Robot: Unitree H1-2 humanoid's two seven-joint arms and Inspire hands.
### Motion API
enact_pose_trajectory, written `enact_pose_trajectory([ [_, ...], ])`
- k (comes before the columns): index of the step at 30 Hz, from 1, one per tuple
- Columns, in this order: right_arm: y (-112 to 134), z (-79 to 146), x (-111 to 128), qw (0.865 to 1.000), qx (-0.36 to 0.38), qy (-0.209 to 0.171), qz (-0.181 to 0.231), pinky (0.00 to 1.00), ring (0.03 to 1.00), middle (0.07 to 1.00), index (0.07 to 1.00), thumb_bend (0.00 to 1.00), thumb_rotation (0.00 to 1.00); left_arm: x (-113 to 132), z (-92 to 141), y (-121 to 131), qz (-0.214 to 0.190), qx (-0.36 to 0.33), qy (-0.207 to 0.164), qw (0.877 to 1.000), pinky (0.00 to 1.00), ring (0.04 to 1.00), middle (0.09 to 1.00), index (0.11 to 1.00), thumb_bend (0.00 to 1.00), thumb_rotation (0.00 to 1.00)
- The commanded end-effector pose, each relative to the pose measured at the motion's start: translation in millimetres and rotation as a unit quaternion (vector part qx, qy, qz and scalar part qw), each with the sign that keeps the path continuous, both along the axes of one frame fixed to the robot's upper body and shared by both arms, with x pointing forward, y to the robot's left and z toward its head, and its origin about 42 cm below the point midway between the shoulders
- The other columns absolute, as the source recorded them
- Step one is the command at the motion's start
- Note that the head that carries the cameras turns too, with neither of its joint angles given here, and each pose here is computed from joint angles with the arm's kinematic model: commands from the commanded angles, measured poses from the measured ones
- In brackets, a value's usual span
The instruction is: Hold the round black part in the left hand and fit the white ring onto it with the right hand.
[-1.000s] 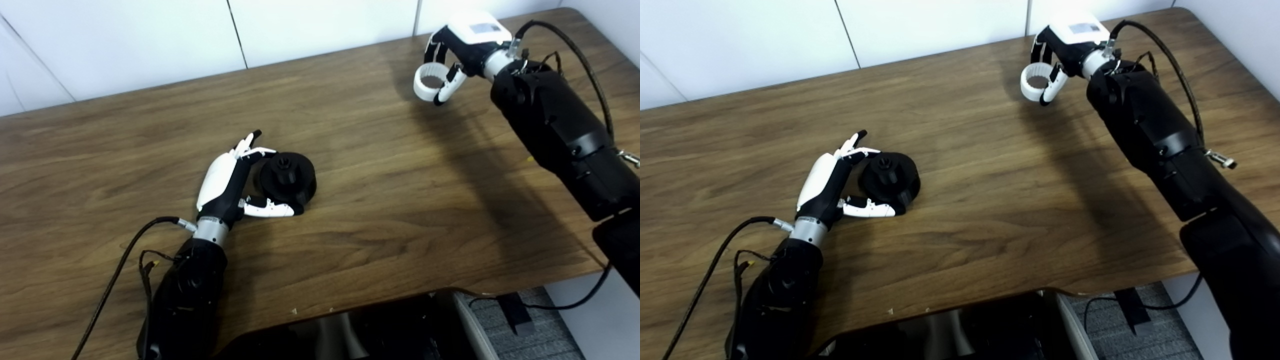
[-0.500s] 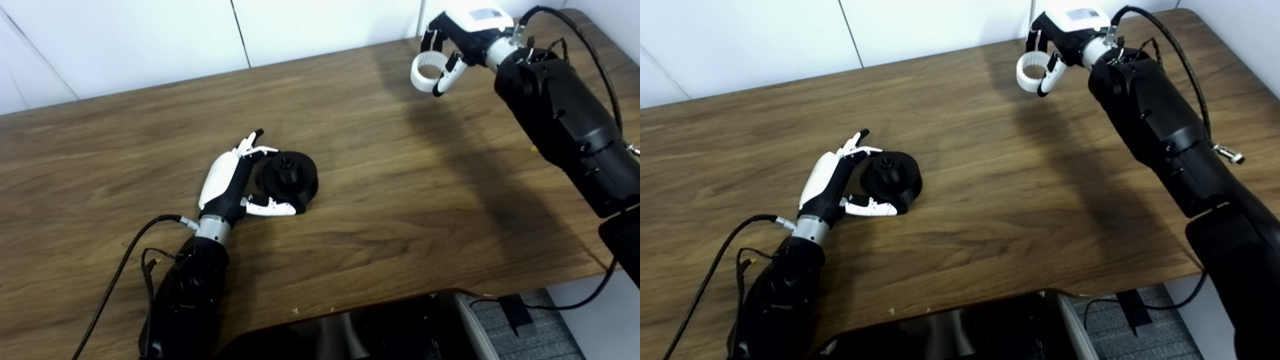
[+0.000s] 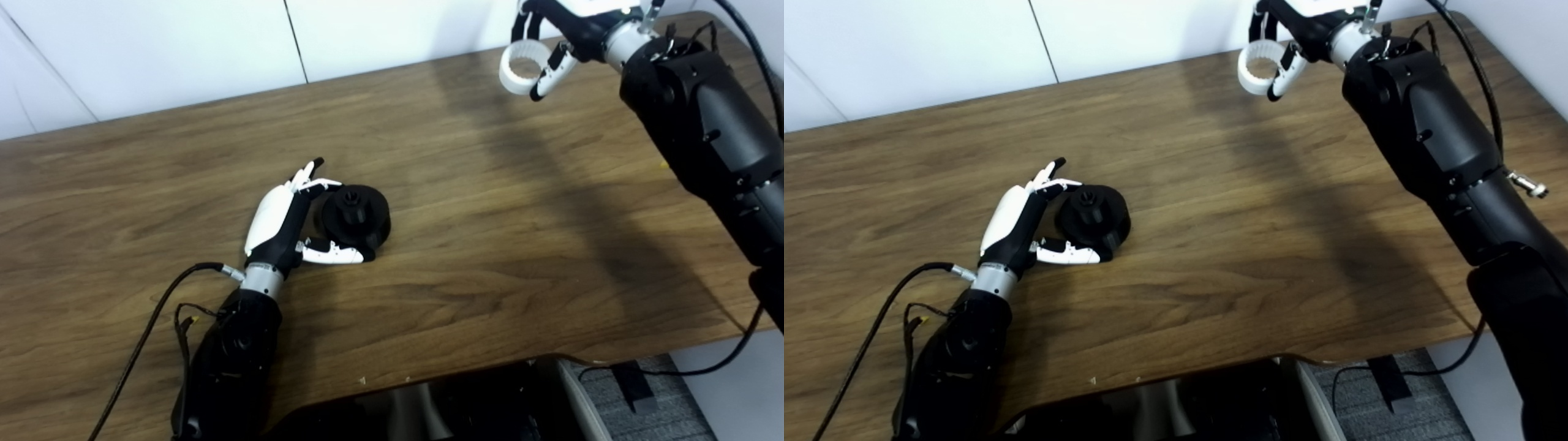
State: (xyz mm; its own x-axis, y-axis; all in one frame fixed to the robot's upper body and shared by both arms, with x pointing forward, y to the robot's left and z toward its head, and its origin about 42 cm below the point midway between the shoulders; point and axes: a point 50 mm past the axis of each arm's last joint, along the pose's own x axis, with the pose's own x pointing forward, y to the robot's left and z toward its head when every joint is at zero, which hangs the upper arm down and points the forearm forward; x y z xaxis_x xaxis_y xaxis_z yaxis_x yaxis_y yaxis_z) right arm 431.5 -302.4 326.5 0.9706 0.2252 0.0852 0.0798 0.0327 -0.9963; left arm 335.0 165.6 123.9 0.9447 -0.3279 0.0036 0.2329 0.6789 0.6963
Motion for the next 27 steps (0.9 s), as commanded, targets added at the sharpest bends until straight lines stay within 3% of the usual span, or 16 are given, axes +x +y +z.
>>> enact_pose_trajectory([
  [1, 1, 29, -5, 0.999, -0.006, -0.043, 0.019, 0.92, 0.685, 0.477, 0.514, 0.53, 0.01, 9, 7, 4, 0.008, 0.015, -0.013, 1.000, 1.00, 1.000, 1.000, 0.608, 0.96, 0.23],
  [15, 23, 36, -29, 0.994, -0.001, -0.063, 0.089, 0.93, 0.703, 0.480, 0.505, 0.53, 0.01, 9, 8, 4, 0.006, 0.014, -0.015, 1.000, 1.00, 1.000, 1.000, 0.608, 0.96, 0.25],
  [21, 32, 35, -34, 0.993, 0.002, -0.062, 0.104, 0.90, 0.690, 0.488, 0.492, 0.53, 0.01, 10, 8, 4, 0.006, 0.015, -0.017, 1.000, 1.00, 1.000, 1.000, 0.608, 0.96, 0.27],
  [27, 37, 32, -37, 0.992, 0.011, -0.056, 0.114, 0.93, 0.698, 0.474, 0.513, 0.52, 0.01, 11, 9, 0, 0.009, 0.010, -0.020, 1.000, 1.00, 1.000, 1.000, 0.604, 0.97, 0.27],
])
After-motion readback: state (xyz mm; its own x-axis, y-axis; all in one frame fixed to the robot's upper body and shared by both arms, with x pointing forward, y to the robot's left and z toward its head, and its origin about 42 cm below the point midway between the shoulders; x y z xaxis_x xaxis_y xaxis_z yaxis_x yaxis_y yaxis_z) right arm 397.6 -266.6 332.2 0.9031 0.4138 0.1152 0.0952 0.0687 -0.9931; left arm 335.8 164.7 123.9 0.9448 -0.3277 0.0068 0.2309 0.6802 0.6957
